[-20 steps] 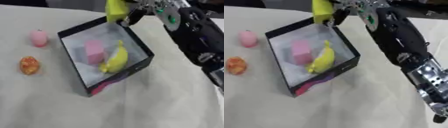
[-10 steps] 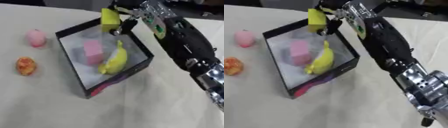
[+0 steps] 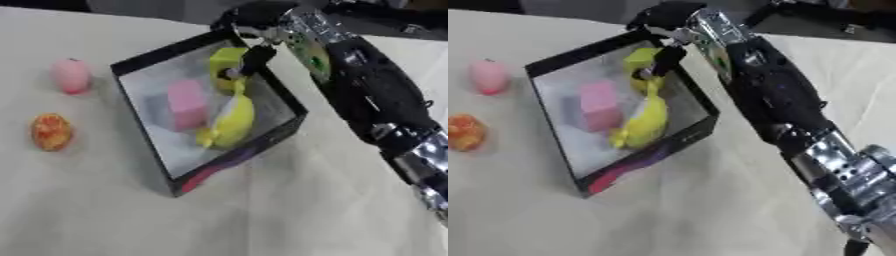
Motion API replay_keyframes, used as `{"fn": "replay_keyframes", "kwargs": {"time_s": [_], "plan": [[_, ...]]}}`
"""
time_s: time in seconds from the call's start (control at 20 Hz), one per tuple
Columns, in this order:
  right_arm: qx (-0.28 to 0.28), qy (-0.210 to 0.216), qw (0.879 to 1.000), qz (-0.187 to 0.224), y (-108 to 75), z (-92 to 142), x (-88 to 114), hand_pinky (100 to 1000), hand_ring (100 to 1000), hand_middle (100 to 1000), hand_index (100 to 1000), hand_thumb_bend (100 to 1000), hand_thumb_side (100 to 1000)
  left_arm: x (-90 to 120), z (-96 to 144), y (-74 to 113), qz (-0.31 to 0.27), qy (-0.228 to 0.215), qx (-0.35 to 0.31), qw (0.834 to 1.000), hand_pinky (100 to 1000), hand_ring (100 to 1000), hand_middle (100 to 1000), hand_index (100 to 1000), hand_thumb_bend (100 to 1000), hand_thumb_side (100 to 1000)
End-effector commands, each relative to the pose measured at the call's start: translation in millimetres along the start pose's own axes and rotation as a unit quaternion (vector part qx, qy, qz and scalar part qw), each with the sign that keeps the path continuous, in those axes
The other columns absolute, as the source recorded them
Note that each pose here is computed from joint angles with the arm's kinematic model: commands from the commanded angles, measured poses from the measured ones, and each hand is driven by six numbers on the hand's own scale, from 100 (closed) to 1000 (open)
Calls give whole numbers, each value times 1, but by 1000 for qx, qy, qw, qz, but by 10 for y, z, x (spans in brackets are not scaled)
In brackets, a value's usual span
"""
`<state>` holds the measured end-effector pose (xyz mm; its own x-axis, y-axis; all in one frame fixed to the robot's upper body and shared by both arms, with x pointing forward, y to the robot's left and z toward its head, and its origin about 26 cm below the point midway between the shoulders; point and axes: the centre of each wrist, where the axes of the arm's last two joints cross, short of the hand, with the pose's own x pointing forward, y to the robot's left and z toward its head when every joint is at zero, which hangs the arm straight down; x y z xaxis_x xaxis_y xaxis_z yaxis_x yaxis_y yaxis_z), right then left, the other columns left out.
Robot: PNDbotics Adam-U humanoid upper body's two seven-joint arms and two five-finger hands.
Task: Pick up objects on the table and place them in the box.
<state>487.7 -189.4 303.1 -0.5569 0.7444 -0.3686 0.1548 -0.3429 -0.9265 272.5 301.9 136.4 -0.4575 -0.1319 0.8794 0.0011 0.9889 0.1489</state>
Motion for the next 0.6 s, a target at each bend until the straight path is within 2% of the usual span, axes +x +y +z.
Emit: {"fn": "replay_keyframes", "kwargs": {"time_s": [0.05, 0.1, 0.15, 0.25, 0.35, 0.6], "plan": [[-64, 8, 998, -6, -291, 178, -114, 950, 895, 844, 970, 446, 472, 33, 5, 34, -8, -3, -2, 1000, 877, 914, 968, 952, 233, 1000], [-91, 2, 996, -12, -366, 249, -119, 943, 882, 833, 967, 386, 386, 25, 17, 41, -9, 0, 0, 1000, 878, 914, 968, 952, 232, 1000], [-116, -7, 993, -25, -427, 325, -119, 941, 877, 825, 966, 271, 280, 19, 25, 47, -10, 1, 1, 1000, 878, 914, 968, 952, 232, 1000], [-154, -33, 985, -63, -512, 504, -114, 942, 878, 821, 968, 105, 179, 14, 35, 56, -10, 3, 4, 1000, 878, 914, 968, 952, 233, 1000], [-190, -57, 974, -110, -607, 714, -94, 934, 865, 809, 960, 100, 101, 11, 40, 61, -10, 3, 7, 1000, 878, 914, 968, 952, 233, 1000], [-260, -100, 935, -217, -853, 1233, 17, 920, 837, 812, 950, 100, 100, -6, 64, 67, -8, 7, 13, 1000, 879, 914, 968, 953, 232, 1000]]}}
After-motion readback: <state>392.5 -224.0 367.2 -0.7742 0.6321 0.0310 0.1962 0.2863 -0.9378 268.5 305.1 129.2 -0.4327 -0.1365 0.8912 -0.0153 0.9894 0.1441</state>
